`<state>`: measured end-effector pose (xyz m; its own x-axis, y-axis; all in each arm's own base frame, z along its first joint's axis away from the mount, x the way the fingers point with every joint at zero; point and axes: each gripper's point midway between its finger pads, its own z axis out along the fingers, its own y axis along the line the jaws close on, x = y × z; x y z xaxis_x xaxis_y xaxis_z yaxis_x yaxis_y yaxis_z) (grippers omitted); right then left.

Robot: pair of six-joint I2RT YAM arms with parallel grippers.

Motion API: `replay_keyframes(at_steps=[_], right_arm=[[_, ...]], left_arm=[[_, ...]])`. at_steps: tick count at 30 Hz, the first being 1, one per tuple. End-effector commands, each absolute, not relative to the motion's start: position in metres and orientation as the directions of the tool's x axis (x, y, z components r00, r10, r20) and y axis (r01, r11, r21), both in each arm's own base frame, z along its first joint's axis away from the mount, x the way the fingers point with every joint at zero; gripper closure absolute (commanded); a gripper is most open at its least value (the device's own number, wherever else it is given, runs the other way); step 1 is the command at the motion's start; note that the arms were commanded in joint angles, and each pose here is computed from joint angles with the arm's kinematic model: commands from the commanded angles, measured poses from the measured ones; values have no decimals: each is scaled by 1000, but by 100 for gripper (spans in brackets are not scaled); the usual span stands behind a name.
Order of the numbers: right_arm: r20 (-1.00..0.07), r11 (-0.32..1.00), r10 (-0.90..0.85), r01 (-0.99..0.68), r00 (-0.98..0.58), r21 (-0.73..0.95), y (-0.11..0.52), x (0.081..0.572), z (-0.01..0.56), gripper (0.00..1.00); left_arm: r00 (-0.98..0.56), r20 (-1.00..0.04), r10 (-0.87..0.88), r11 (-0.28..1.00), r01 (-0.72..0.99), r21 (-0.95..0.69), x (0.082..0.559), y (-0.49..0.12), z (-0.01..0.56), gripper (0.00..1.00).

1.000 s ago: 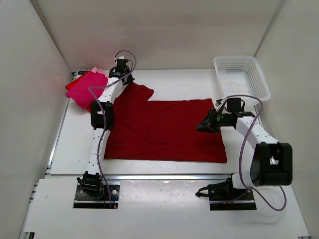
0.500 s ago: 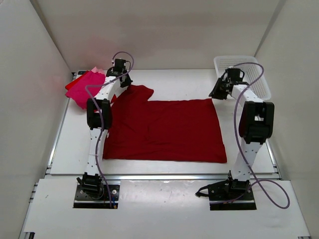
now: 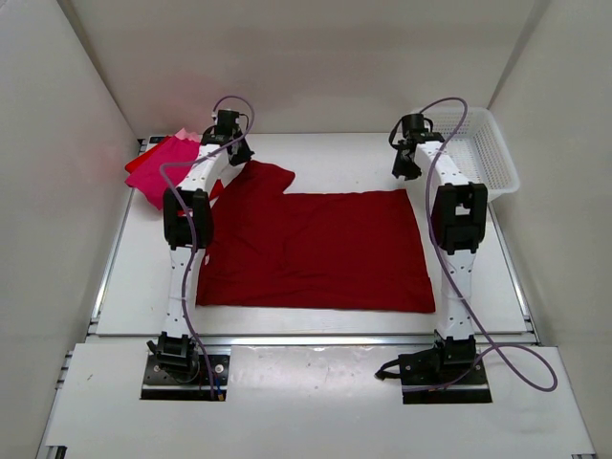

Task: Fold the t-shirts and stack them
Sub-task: Pick up the 1/3-folded T-shirt from the center of the board.

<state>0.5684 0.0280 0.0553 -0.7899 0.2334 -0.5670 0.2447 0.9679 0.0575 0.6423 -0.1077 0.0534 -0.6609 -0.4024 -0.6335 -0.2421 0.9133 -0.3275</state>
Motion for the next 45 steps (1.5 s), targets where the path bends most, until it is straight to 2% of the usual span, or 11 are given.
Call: replay_keyframes(at_steps=[1,5,7,9,14,18,23,32,35,39,45], right_arm=[[-501,945,263,325,-825,-39,10,548,58,76],[-534,934,262,351,-804,-70,10,542,69,69],[-535,925,294,377,-792,-49,1,539,71,69],[-490,915,316,397,-812,-69,-10,531,61,68],[-456,909,317,404,-831,-105,-15,533,51,68],[-483,916,330,398,-811,-42,-11,543,57,70],[-419,922,345,386,-840,-14,2,538,39,70],[-401,928,356,372,-844,40,13,550,21,72],[-379,925,362,378,-851,37,15,546,14,77],[-380,928,355,370,-854,35,23,546,17,98],[-423,926,359,375,-832,48,26,553,47,99]], left_arm=[[-604,-674,-425,900,-207,-383,643,-110,115,100],[-607,-671,-426,899,-202,-388,642,-112,116,100],[-610,-667,-428,897,-196,-397,642,-115,117,100],[-599,-671,-437,893,-200,-404,644,-111,120,100],[-602,-669,-436,893,-194,-407,643,-120,120,100],[-597,-672,-438,892,-191,-411,644,-122,123,100],[-599,-667,-442,888,-191,-417,643,-120,123,100],[-603,-666,-439,889,-182,-421,642,-124,124,100],[-602,-666,-441,889,-187,-419,641,-121,126,100],[-606,-661,-443,886,-184,-426,640,-121,127,100],[-574,-683,-451,882,-167,-441,640,-126,154,100]])
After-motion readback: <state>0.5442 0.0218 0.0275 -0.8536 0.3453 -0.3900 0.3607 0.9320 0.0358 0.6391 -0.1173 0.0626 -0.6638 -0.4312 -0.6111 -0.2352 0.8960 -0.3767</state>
